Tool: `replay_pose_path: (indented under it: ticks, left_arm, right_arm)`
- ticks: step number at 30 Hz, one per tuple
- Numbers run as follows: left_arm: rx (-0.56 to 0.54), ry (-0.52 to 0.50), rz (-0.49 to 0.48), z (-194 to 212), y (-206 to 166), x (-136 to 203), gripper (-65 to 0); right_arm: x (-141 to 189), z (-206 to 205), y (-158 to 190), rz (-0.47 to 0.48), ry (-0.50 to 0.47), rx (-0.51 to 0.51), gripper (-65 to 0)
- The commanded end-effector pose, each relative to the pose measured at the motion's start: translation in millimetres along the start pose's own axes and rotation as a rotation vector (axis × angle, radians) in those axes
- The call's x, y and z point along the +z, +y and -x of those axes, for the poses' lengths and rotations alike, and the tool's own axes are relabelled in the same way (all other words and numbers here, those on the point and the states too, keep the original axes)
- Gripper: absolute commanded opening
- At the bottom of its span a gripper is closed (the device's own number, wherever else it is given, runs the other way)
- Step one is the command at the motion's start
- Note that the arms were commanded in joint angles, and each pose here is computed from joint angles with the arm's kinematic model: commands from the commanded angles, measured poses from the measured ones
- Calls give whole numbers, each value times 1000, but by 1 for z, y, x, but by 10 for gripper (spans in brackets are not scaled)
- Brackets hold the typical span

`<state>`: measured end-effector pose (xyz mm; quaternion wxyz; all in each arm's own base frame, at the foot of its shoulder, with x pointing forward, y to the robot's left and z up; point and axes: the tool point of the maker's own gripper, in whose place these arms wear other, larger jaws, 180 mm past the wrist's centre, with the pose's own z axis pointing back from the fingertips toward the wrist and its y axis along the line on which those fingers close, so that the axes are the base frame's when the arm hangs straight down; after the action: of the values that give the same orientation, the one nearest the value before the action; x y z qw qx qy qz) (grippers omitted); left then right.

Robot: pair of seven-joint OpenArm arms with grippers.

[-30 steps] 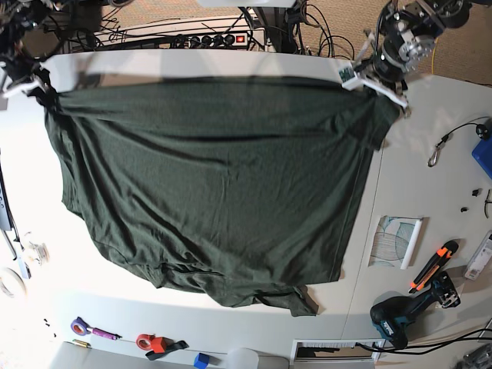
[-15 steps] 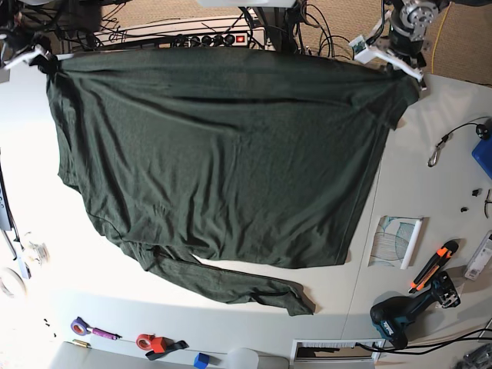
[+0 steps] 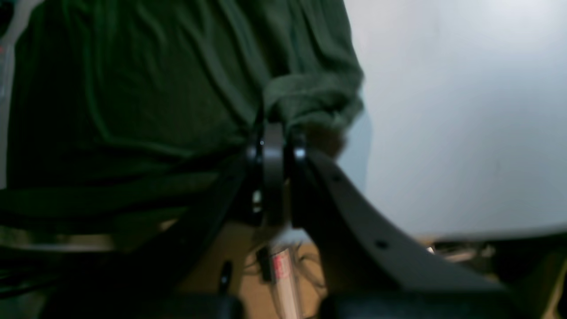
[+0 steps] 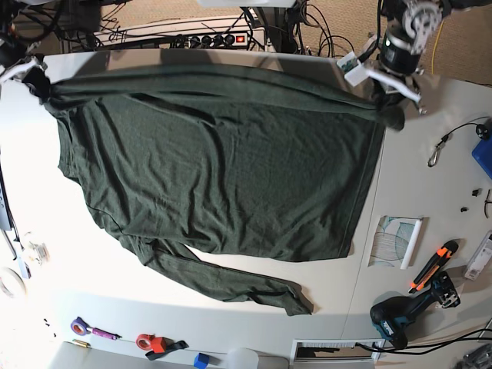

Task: Layout the t-shirt on the table in an organized manner, then fold the t-shirt properly
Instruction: 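Pull the collar-side corners apart and drag them to straighten the shirt, then release the corners and move both grippers toward the shirt's sides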

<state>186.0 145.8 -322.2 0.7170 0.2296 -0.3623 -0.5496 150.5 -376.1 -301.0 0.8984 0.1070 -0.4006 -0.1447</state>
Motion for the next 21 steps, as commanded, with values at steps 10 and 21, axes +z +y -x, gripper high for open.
replay_pose_path:
  ticks: [10, 21]
  left_arm:
    - [-21, 42, -11, 20, 14, -35, -650]
    - [43, 81, 56, 31, -5, -43, -474]
  right_arm:
    - [-30, -17, -1, 87, 30, 93, -650]
    - [-63, 5, 5, 159, 170, 187, -563]
